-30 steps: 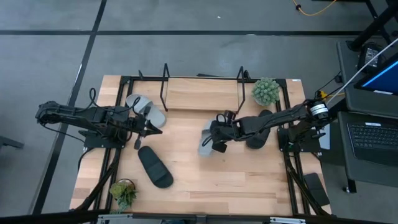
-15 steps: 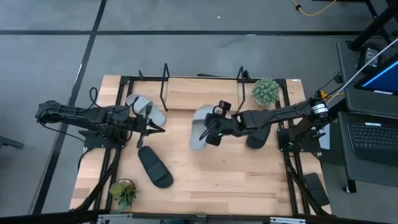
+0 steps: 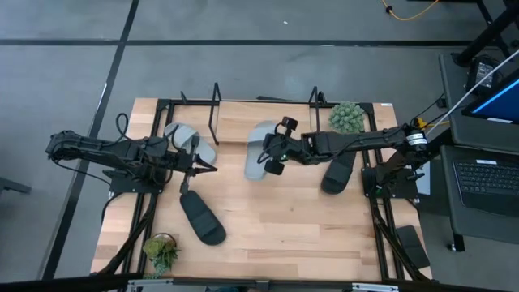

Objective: Pick and place slides into the shelf
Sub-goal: Put the right gray slide on the shelf

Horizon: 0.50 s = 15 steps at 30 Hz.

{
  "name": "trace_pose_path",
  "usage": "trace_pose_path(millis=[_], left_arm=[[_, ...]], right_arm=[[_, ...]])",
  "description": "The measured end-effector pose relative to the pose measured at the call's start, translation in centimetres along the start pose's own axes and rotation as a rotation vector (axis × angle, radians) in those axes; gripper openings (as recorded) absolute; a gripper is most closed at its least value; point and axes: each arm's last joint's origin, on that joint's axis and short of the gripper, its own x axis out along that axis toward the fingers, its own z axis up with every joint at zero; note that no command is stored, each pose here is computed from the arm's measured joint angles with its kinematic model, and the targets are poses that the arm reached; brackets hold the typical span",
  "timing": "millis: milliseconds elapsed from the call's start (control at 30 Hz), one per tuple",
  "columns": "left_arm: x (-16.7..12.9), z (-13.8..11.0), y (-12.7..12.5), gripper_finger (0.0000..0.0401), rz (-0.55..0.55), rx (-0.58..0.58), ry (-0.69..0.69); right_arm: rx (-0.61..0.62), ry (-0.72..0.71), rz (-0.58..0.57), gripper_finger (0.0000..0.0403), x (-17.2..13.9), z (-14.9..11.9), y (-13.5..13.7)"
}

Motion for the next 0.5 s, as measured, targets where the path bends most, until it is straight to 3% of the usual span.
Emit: trace_pose_path(millis=[233, 333, 500], left_arm=[[0.1, 0.2, 0.1, 0.0, 0.005, 0.008, -0.02], [0.1, 0.2, 0.1, 0.0, 0.021, 0.001, -0.017], [0.1, 0.2, 0.2, 0.0, 0.049, -0.001, -0.011]], right_arm=[[-0.113, -0.109, -0.007, 0.0002, 1.0, 1.2, -1.9], [-0.109, -0.147, 0.036, 0.0002, 1.8, 1.5, -2.9], [-0.136, -0.179, 0.001, 0.0002, 3.3, 1.7, -4.4]])
